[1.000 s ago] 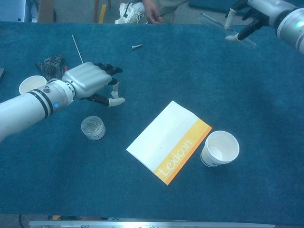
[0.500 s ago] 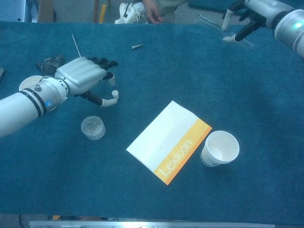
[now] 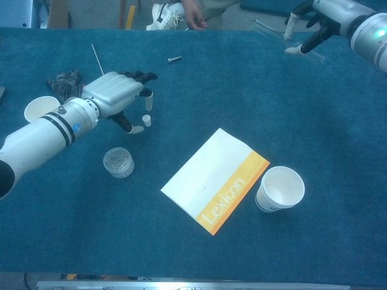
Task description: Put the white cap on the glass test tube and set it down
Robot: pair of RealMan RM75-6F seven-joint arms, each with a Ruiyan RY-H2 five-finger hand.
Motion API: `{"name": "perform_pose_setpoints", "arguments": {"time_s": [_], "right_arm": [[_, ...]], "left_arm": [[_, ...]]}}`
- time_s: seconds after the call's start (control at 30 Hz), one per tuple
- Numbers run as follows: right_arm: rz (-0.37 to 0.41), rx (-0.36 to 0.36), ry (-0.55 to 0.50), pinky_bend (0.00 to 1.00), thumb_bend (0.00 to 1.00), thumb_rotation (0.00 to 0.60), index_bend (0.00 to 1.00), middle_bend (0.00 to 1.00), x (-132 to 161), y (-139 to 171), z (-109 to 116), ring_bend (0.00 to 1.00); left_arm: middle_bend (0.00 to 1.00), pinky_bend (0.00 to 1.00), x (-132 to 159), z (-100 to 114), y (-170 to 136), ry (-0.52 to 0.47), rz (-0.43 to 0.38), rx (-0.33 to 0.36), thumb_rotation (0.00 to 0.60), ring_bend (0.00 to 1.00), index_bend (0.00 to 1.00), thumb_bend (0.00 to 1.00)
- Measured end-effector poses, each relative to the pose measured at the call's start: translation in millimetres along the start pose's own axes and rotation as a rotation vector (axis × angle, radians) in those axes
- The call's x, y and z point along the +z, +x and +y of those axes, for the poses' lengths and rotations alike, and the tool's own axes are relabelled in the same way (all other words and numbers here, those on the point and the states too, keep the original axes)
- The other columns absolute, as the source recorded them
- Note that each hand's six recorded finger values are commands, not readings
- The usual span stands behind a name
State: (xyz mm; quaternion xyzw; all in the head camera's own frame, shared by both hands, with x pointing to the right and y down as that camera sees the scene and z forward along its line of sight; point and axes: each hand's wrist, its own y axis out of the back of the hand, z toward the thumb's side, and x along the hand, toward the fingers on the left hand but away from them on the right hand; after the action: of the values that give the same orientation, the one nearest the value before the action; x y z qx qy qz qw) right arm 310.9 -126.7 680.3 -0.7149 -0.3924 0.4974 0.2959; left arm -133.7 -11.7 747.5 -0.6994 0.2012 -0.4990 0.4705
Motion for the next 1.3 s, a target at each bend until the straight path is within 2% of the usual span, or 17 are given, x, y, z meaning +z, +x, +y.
{"name": "perform_pose_setpoints", "arguments": {"time_s": [0.8,1.3], "right_arm": [[-0.013,0.002,0.003,0.23,0.25,0.6,0.65,0.28,-7,-1,-1,0.12],[-0.016,0.0,-0.004,0.23,0.25,0.6,0.66,0.28,-9,-1,-1,0.12]], "left_arm": [[0.01,0.0,-2,-16,24,-0.018,0.024,-0.004,0.535,0.0,0.45,0.23],[0.03,0.0,-1,-19,26,-0.024,0.022,-0.007,0.584,0.0,0.48,0.26]]}}
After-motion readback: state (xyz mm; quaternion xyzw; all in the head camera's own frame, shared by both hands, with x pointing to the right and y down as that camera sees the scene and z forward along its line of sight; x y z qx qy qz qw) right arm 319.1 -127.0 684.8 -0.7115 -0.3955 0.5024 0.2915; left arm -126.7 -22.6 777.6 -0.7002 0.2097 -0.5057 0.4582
